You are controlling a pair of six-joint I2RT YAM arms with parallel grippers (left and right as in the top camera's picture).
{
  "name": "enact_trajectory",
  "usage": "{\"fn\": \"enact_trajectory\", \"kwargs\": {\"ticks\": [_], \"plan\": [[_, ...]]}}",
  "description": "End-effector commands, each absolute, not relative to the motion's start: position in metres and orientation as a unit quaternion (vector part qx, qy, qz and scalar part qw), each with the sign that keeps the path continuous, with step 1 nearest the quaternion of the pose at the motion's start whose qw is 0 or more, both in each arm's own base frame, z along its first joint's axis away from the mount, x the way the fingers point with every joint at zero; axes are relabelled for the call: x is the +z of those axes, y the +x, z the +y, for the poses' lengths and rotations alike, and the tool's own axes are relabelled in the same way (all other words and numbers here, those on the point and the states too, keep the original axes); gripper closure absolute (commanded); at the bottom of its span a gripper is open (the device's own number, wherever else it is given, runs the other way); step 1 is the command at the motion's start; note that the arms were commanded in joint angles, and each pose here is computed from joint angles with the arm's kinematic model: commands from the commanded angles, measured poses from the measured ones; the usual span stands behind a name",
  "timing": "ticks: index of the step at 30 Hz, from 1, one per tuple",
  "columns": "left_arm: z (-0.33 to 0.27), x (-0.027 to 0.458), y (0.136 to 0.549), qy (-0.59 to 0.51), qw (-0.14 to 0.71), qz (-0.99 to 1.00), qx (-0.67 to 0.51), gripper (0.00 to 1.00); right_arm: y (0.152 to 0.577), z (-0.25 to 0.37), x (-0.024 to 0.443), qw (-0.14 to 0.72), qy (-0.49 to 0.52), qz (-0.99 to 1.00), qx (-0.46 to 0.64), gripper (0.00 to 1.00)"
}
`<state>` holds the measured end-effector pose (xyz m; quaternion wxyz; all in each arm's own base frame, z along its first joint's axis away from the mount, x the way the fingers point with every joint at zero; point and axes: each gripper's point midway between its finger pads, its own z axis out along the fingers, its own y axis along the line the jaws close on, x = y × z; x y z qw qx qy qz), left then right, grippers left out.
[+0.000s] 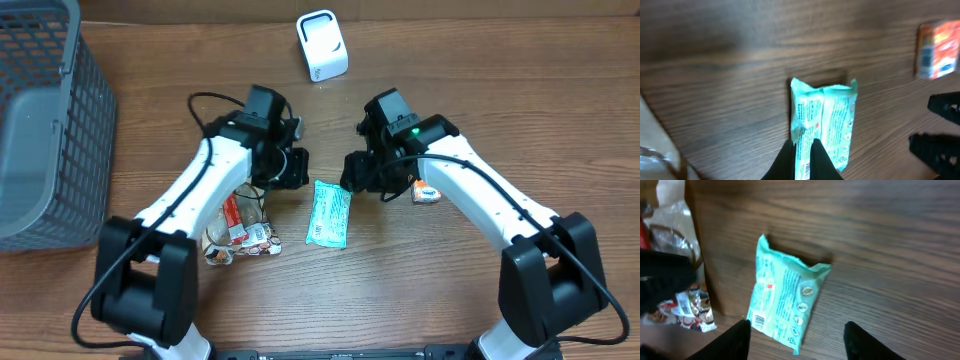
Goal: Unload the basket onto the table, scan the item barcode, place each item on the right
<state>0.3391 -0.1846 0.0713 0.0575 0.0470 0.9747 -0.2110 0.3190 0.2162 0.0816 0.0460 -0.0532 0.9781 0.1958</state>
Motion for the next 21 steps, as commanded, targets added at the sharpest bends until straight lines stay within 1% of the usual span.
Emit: {"fn": "enact_trajectory", "kwargs": {"ticks": [1,5,12,16,21], "plan": [[-0.189,0.050,0.324,0.036,0.016,0.981,-0.189,0.96,0.307,0.227,0.075,0.023,-0.061,0.970,0.236,0.37],[-0.192,0.038,0.307,0.045,-0.019,0.984,-0.173,0.96,0.306,0.226,0.060,0.030,-0.058,0.969,0.239,0.36],[-0.188,0.032,0.286,0.044,-0.050,0.990,-0.127,0.96,0.313,0.228,0.045,0.049,-0.019,0.966,0.252,0.38],[-0.185,0.022,0.275,0.038,-0.065,0.990,-0.116,0.95,0.307,0.226,0.036,0.042,-0.011,0.967,0.250,0.38],[-0.185,0.005,0.267,0.037,-0.062,0.990,-0.118,0.85,0.301,0.223,0.031,0.034,-0.009,0.969,0.246,0.38]]}}
